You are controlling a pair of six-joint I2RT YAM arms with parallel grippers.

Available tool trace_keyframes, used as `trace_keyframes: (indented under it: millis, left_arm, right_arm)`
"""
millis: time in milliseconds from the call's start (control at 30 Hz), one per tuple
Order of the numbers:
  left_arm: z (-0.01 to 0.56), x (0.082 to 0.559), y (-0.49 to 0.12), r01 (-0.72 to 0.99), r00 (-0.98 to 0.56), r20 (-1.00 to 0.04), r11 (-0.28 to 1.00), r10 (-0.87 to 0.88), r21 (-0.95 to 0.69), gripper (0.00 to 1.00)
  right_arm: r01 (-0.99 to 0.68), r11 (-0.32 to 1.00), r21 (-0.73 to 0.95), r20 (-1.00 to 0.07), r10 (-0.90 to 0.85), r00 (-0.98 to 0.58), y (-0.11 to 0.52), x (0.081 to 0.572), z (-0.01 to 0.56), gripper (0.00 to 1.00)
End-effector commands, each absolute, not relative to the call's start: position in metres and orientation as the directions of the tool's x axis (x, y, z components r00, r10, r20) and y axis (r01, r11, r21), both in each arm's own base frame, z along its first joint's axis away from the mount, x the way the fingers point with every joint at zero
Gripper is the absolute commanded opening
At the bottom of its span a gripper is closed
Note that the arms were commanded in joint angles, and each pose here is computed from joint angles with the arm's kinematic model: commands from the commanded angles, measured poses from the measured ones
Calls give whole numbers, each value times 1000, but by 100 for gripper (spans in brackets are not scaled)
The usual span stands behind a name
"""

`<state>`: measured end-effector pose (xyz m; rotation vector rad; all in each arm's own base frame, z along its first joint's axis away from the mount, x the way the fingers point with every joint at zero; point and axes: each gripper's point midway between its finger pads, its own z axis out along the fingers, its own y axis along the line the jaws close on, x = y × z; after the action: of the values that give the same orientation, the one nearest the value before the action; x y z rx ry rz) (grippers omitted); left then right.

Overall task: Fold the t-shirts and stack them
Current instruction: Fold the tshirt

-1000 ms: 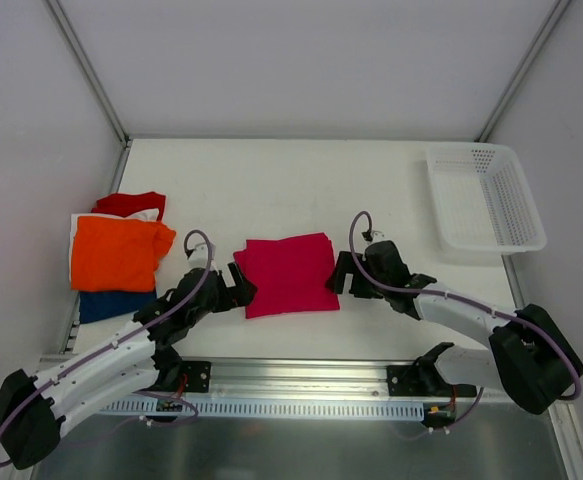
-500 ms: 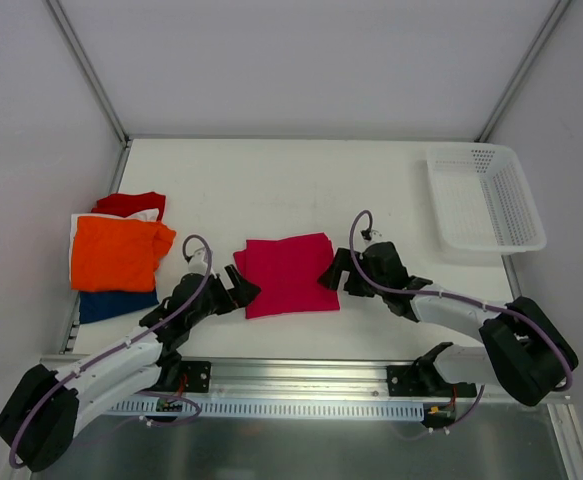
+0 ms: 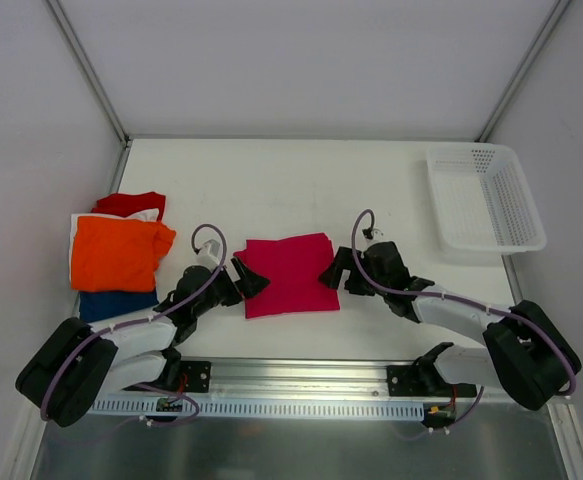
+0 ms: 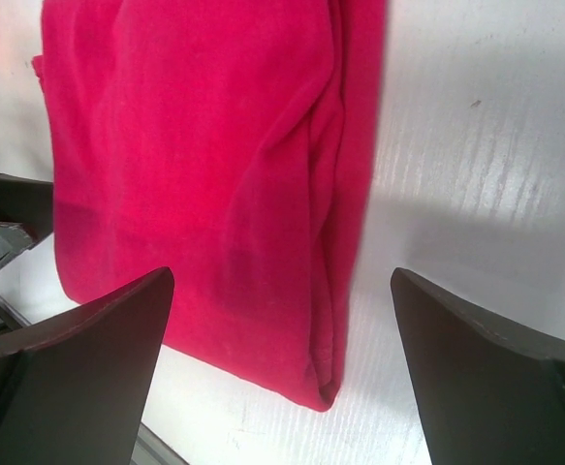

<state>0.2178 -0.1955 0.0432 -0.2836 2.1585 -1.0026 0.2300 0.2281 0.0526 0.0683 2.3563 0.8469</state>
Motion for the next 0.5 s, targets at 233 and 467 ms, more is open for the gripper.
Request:
trace_keyframes:
  millis: [233, 467]
  left_arm:
    - [-3, 190, -167, -36, -798, -464, 800, -384, -600, 99]
    - [-12, 186, -156, -66, -812, -462, 842, -358, -536, 99]
  right_arm:
    - [-142, 799, 584, -552, 264, -791, 229, 239, 50, 99]
    - [-131, 807, 576, -541, 256, -801, 231, 242, 40, 100]
